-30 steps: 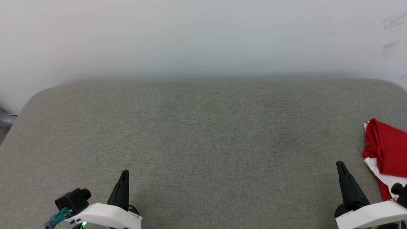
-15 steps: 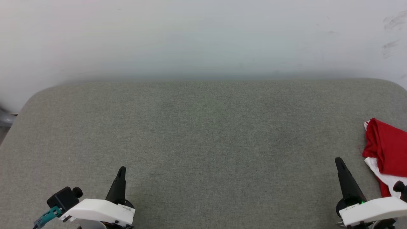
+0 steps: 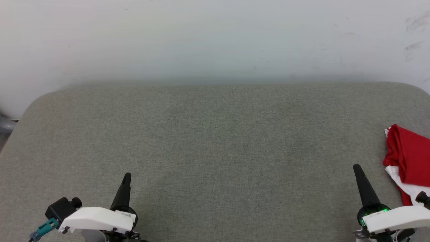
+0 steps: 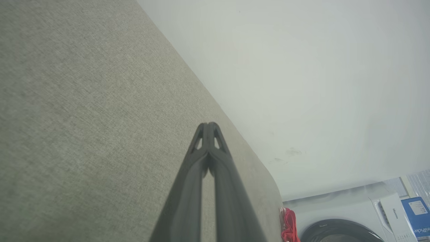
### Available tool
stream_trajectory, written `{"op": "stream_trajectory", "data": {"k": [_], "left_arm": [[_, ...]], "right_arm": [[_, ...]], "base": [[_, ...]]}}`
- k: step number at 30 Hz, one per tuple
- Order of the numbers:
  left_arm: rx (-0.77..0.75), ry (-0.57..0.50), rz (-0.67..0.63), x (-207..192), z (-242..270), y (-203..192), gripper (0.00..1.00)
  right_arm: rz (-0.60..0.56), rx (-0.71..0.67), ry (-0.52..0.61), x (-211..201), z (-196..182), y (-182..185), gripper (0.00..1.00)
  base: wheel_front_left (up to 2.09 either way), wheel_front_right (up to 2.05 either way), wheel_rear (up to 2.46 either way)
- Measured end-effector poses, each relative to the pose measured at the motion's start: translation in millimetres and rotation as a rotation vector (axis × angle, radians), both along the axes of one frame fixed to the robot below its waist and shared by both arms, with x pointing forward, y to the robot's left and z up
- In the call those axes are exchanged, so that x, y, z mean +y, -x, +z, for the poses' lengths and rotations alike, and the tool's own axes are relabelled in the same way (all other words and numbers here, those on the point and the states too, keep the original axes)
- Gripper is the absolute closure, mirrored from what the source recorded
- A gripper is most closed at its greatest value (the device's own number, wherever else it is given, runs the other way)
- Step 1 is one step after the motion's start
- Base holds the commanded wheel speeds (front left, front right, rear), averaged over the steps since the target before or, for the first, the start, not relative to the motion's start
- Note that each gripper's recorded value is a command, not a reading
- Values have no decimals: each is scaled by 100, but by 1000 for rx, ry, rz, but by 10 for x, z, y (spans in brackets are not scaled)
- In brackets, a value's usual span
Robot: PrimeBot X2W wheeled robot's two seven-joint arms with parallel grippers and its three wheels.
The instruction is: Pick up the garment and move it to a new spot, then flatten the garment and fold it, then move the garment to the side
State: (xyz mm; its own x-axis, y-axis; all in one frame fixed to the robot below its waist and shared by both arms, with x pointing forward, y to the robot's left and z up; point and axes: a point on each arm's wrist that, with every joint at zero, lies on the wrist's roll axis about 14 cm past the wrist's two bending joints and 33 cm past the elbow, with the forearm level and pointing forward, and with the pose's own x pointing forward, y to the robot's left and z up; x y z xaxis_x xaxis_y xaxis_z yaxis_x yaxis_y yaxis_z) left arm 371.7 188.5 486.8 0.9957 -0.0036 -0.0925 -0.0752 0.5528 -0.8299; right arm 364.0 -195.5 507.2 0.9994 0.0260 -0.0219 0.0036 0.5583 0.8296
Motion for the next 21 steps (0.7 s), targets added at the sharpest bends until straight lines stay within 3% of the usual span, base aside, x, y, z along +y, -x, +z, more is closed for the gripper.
{"op": "stream_trajectory", "data": {"k": [21], "left_arm": [[-16,217,17,42,51,-63,100]], "right_arm": [[-12,-2,-219,-12,-7,-89,100]], "base": [[0,0,0]]}}
